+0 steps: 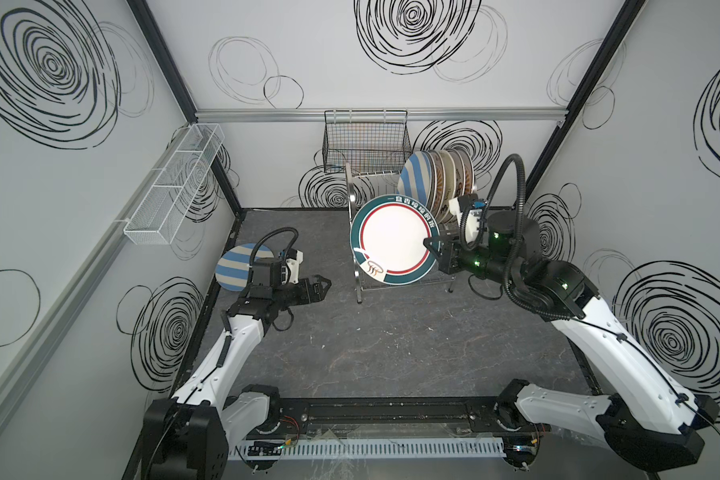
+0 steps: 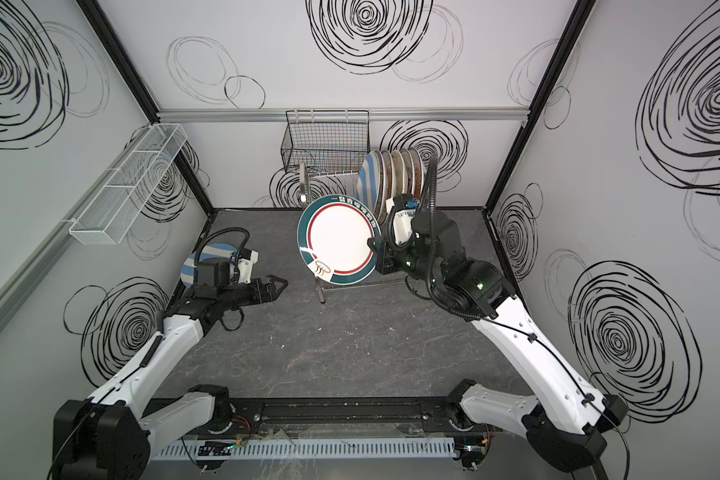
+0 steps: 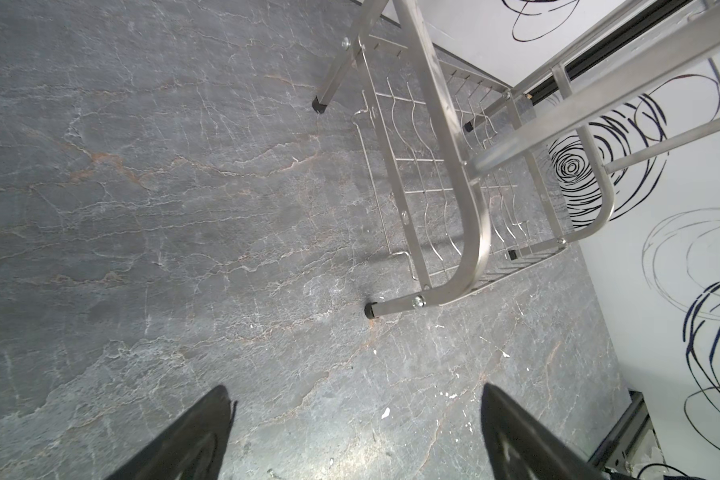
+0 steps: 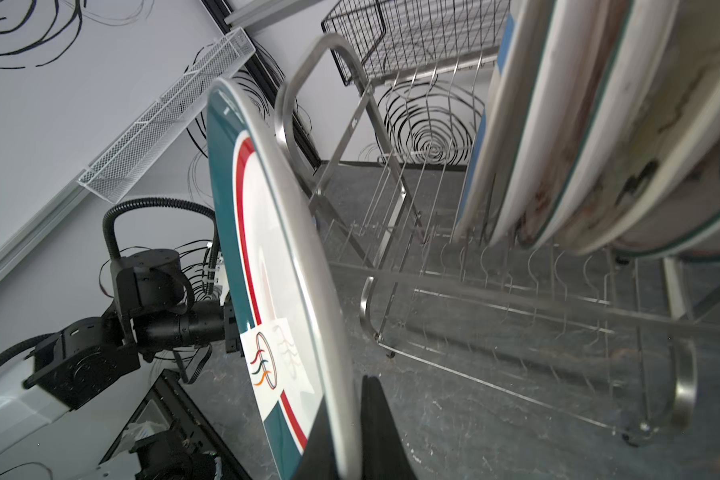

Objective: Load the plates into the dish rack
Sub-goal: 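Carry the green-rimmed plate with the right gripper up to the rack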

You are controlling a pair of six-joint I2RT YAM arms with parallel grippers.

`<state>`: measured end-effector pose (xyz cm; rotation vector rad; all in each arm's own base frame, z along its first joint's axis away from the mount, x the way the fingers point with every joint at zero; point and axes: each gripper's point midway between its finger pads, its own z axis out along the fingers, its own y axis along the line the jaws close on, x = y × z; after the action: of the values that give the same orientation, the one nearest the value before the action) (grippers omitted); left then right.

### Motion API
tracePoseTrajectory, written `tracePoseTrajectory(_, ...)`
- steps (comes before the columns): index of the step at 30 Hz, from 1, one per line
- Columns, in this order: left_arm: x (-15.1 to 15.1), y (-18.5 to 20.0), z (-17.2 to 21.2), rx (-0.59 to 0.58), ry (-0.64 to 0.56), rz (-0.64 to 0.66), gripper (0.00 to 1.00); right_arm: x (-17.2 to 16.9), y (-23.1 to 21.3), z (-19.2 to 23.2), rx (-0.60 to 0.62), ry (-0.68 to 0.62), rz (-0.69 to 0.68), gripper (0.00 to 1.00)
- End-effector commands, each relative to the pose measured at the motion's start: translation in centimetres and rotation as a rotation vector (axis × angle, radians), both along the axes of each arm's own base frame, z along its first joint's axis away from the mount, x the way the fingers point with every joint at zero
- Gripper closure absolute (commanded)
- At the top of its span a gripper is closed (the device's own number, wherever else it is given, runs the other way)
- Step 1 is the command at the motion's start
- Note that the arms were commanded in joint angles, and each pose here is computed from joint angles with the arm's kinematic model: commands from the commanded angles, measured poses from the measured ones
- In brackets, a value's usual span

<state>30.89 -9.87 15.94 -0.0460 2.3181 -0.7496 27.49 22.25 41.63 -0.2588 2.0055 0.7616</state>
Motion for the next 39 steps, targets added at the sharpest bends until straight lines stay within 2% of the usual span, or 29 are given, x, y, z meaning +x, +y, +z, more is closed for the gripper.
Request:
tracePoseTrajectory(1,0.3,0.1,0.5,0.014,-0.025,-0.016,0.04,2.4,-1.7,3.9,-0.063,-0.112,-0.095,1.00)
tracePoseTrajectory(6,0.4,0.1,0.3,0.010,-0.018,-0.013,0.04,5.6,-2.3,8.7,-0.079,-0.193,-0.169,1.00)
tracePoseTrajectory(11,0.5,0.1,0.1,0.012,-0.007,-0.014,0.04,8.6,-3.8,11.2,-0.096,-0.279,-0.331,1.00)
tracePoseTrajectory(18,0.6,0.2,-0.3,0.035,0.009,-0.022,0.04,10.2,-3.7,10.9,-0.168,-0.338,-0.545,1.00)
tracePoseTrajectory(22,0.4,0.6,-0.4,0.057,0.027,-0.010,0.04,9.9,-2.8,10.9,-0.245,-0.384,-0.666,1.00)
tracePoseTrajectory(27,0.0,0.8,-0.6,0.068,0.029,-0.009,0.04,10.7,-2.5,9.7,-0.352,-0.377,-0.769,1.00)
tracePoseTrajectory(32,-0.4,0.6,-1.5,0.094,0.044,-0.009,0.04,11.8,-1.8,8.2,-0.418,-0.360,-0.798,1.00)
tracePoseTrajectory(39,-0.6,0.0,-1.2,0.091,0.034,-0.017,0.04,12.8,-0.7,7.1,-0.425,-0.352,-0.785,1.00)
